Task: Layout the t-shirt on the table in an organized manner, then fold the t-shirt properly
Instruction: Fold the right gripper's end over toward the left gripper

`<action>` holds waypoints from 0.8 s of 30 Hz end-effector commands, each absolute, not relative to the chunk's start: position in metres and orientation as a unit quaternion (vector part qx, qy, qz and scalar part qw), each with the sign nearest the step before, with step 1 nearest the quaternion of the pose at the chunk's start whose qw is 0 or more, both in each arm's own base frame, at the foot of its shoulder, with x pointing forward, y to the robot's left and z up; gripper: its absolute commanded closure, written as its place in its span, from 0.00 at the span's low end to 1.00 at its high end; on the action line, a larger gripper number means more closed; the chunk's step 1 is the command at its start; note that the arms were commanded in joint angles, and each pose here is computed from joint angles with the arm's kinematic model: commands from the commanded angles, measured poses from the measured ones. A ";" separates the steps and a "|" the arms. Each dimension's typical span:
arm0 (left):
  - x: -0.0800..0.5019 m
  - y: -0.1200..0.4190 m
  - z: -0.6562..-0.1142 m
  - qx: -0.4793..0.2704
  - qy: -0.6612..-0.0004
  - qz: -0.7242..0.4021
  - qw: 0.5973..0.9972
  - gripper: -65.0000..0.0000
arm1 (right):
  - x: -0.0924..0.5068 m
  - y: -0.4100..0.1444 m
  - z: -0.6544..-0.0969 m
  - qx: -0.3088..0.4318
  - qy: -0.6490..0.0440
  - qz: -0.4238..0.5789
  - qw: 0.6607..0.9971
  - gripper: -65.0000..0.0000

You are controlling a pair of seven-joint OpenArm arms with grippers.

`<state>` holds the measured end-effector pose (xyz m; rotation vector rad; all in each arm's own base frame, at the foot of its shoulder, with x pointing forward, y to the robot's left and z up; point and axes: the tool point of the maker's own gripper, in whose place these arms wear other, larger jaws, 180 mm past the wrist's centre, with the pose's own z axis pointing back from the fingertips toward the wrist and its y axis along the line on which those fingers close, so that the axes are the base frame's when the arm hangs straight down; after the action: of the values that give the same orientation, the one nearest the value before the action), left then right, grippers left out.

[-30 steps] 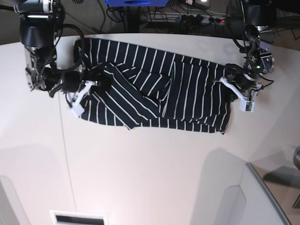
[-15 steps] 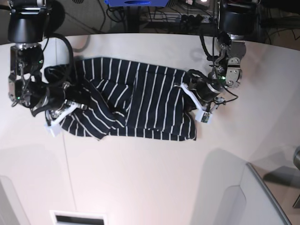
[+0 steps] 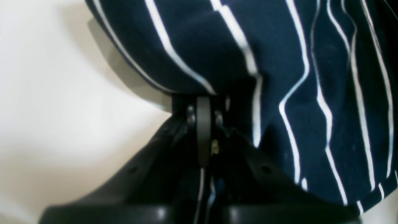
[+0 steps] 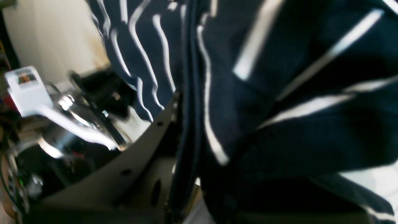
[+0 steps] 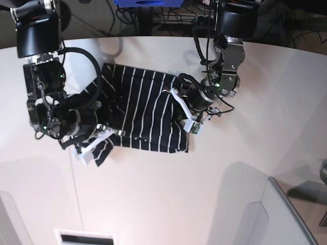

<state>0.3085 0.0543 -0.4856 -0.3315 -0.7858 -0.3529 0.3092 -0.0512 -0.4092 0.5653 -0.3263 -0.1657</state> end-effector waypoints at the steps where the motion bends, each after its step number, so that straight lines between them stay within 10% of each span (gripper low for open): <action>1: 0.317 0.050 -0.476 -0.165 -0.394 -0.172 0.888 1.00 | 0.324 -0.041 -0.392 0.297 -0.179 -0.080 0.934 0.99; 24: 0.314 0.047 -0.478 -0.169 -0.392 -0.170 0.888 1.00 | 0.322 0.035 -0.411 0.293 -0.141 -0.053 0.944 0.99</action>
<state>0.3062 0.0516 -0.4864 -0.3381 -0.7844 -0.3502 0.3115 0.0273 -0.4258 0.5610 -0.2561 -0.1182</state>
